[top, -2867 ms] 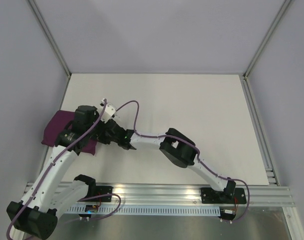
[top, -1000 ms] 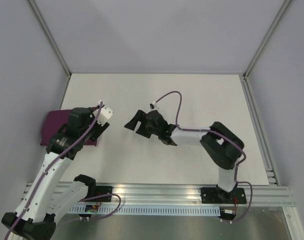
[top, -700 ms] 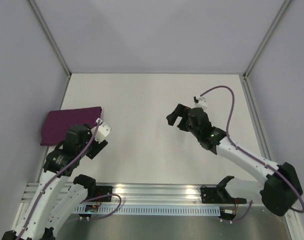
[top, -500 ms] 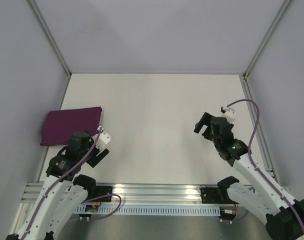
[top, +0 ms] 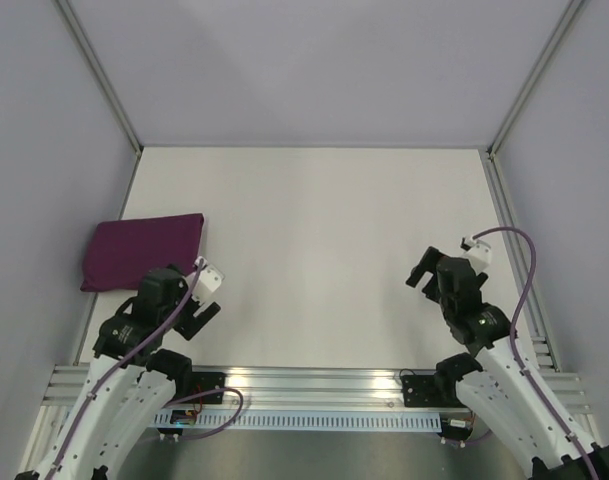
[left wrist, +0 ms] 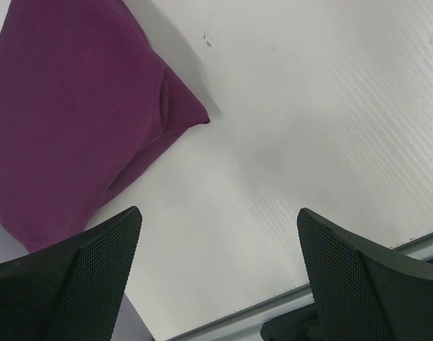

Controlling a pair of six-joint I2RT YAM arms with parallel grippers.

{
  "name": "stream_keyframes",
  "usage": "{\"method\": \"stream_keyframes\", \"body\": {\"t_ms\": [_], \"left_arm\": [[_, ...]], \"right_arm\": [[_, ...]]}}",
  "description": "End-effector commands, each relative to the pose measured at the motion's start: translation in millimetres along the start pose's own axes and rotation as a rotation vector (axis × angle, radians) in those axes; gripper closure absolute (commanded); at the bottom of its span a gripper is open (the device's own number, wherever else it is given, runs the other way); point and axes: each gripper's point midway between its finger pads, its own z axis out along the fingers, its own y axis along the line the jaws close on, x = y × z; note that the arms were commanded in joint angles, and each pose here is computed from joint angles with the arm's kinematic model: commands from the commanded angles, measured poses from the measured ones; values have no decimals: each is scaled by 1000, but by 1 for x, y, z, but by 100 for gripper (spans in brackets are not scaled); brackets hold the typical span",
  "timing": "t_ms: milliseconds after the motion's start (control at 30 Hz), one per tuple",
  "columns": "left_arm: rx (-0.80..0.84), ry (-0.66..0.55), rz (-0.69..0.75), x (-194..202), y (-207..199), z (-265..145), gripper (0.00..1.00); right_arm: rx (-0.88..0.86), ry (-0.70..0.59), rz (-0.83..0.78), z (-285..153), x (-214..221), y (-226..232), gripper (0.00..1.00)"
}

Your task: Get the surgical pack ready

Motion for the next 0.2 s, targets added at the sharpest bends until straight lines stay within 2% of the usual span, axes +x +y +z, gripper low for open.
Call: {"method": "stream_keyframes", "body": {"t_ms": [0, 167], "left_arm": [[-13, -6, -28, -3, 2, 1, 1], [-15, 4, -30, -2, 2, 2, 0]], "right_arm": [[7, -13, 0, 5, 0, 0, 0], [-27, -32, 17, 9, 2, 4, 0]]}}
